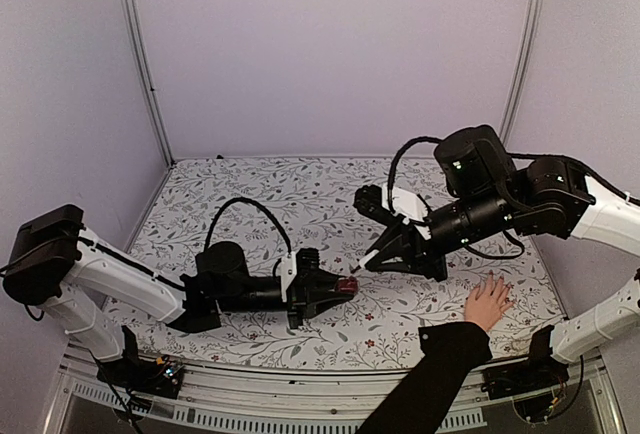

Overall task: Paint the nails
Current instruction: Close the nail polish bottle.

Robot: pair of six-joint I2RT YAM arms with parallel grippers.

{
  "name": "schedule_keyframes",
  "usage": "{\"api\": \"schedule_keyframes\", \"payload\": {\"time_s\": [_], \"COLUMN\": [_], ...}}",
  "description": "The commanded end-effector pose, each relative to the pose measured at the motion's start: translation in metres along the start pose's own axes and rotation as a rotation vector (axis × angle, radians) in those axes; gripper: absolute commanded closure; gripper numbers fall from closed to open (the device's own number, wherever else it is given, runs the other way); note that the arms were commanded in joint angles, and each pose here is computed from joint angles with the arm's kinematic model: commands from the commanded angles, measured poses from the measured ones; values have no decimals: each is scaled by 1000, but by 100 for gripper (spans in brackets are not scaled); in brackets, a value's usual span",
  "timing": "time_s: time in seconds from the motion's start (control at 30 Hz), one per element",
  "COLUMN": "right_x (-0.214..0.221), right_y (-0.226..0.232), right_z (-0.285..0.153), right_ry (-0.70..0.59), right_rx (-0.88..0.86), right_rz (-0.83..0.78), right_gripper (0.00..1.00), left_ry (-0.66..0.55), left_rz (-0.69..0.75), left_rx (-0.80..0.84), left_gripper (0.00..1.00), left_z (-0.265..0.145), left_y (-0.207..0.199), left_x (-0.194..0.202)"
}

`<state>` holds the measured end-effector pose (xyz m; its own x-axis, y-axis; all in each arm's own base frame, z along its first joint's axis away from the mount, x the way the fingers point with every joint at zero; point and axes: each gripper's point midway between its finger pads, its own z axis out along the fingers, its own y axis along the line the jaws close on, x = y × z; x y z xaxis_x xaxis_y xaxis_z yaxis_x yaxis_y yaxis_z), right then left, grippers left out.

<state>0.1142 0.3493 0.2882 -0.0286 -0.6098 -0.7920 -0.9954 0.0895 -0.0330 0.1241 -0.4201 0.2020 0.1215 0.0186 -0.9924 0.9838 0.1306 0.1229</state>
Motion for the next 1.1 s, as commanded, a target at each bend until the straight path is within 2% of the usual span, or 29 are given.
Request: {"api": "schedule_keyframes", "payload": {"time_s": [0.0,1.07], "right_x": [7,12], "right_y": [0,3], "right_z": [6,13], "right_ry": [21,32], "right_rx": [10,9], "right_rz": [-13,-27], "right_gripper": [100,100], "left_ry": [-20,-4], "left_rz": [-10,-28], "left_rx": [7,13], "left_gripper": [100,100], "left_z": [5,5], "left_y": [-3,-4], "left_x": [-7,2]}}
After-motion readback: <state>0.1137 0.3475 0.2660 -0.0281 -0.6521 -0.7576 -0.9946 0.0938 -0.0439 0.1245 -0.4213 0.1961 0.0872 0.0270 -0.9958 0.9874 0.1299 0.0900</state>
